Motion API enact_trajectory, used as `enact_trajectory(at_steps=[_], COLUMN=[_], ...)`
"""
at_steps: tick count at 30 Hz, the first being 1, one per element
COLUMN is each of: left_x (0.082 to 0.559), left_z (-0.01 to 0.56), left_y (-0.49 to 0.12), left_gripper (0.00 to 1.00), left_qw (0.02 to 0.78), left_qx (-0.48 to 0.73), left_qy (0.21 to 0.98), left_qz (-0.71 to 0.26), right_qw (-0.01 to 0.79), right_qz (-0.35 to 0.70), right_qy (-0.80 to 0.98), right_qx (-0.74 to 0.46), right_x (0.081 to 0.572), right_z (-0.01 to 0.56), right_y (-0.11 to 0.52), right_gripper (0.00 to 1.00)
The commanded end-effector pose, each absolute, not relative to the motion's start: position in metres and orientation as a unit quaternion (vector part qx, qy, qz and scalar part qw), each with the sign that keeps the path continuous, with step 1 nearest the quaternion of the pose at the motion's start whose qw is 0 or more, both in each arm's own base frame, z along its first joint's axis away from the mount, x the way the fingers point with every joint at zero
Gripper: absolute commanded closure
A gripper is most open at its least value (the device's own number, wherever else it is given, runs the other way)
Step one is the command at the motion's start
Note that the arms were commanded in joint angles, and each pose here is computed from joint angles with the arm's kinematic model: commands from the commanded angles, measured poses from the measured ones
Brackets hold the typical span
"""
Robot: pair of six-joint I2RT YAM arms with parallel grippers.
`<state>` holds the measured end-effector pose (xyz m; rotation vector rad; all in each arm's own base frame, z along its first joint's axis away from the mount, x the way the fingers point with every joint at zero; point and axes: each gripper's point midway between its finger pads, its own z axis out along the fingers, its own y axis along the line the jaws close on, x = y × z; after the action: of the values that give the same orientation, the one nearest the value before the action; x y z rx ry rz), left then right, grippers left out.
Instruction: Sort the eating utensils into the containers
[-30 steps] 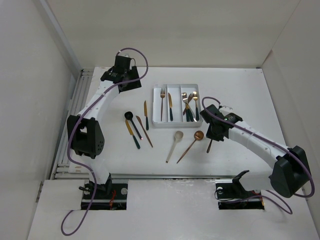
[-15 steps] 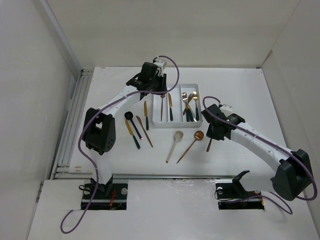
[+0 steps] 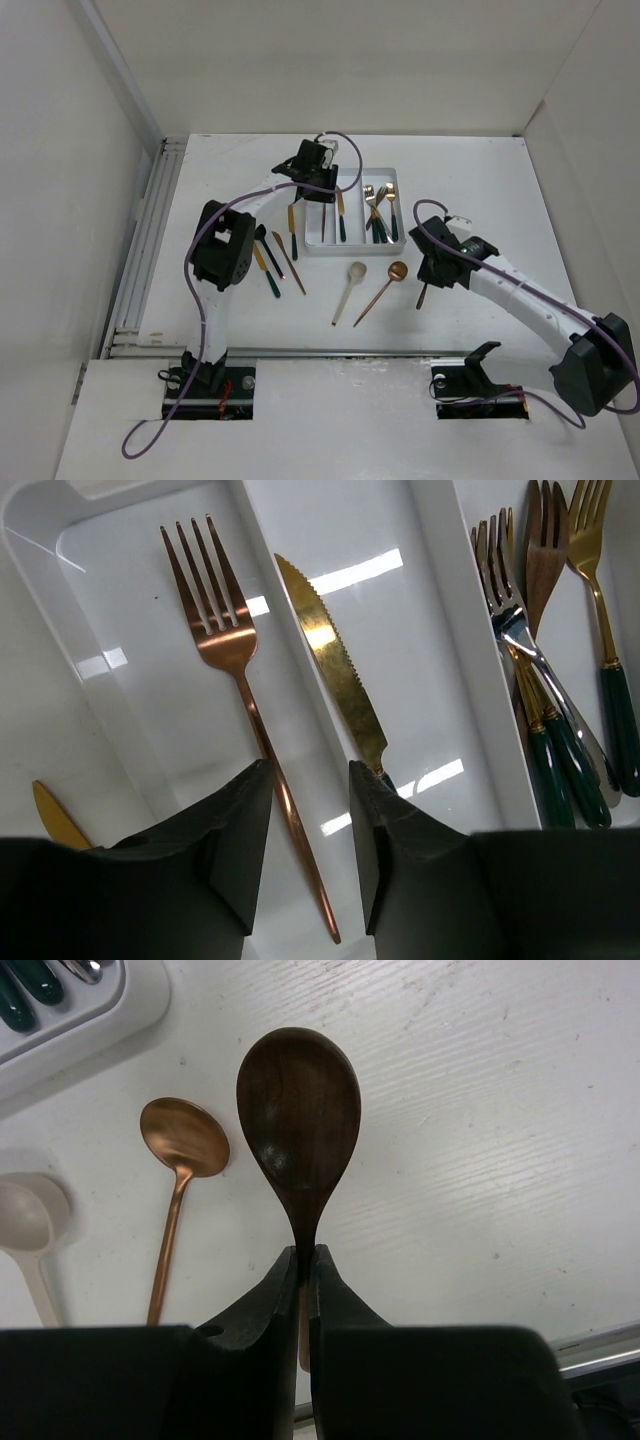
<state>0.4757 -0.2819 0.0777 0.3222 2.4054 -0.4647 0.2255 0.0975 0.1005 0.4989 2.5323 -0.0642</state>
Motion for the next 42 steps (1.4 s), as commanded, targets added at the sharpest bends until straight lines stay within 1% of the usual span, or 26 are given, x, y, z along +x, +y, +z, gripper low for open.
enact_trajectory(at_steps=[1,4,6,10,12,17,18,23,29,32,33,36,37,42], left_x=[0.492,0.493,0.492,0.493,0.495,0.490,0.492,0.490,0.493,0.494,0.494,0.491,0.492,0.493], left_z=[0.096,0.091,0.085,0.082,0.082,0.064,0.067,0.056,0.045,0.042,0.042,0.036,0.036,0.035], left_y=[-0.286,-0.285,-0.285,-0.284,-0.281,-0.276,-0.277,-0.280,-0.281,-0.281,-0.282,-0.281,-0.279,-0.275], left_gripper=[0.68,0.79,0.82,0.84,0.79,0.76,0.76,0.69,0.68,0.72,0.80,0.97,1.00,1.00], left_qw=[0.360,0.356,0.352,0.349,0.352,0.334,0.337,0.320,0.311,0.306,0.306,0.297,0.299,0.298], left_qx=[0.116,0.110,0.110,0.104,0.101,0.099,0.099,0.103,0.108,0.108,0.103,0.099,0.097,0.072], left_qy=[0.910,0.913,0.915,0.917,0.918,0.927,0.926,0.931,0.934,0.936,0.936,0.940,0.940,0.944], left_qz=[-0.171,-0.167,-0.166,-0.161,-0.155,-0.139,-0.140,-0.144,-0.139,-0.137,-0.138,-0.137,-0.133,-0.124], right_qw=[0.292,0.292,0.289,0.286,0.286,0.283,0.282,0.279,0.279,0.279,0.279,0.282,0.282,0.282], right_qz=[-0.010,-0.010,-0.013,-0.016,-0.016,-0.019,-0.019,-0.023,-0.023,-0.023,-0.023,-0.020,-0.020,-0.020], right_qy=[0.935,0.935,0.936,0.938,0.938,0.939,0.939,0.940,0.940,0.940,0.940,0.939,0.939,0.939], right_qx=[0.200,0.200,0.199,0.198,0.198,0.197,0.197,0.196,0.196,0.196,0.196,0.197,0.197,0.197], right_x=[0.227,0.227,0.227,0.227,0.227,0.227,0.227,0.227,0.229,0.229,0.229,0.229,0.229,0.229], right_z=[0.109,0.109,0.107,0.105,0.105,0.103,0.103,0.100,0.101,0.101,0.101,0.103,0.103,0.103], right_y=[0.097,0.097,0.097,0.097,0.097,0.097,0.097,0.097,0.099,0.099,0.099,0.099,0.099,0.099], right_gripper=[1.00,1.00,1.00,1.00,1.00,1.00,1.00,1.00,1.00,1.00,1.00,1.00,1.00,1.00])
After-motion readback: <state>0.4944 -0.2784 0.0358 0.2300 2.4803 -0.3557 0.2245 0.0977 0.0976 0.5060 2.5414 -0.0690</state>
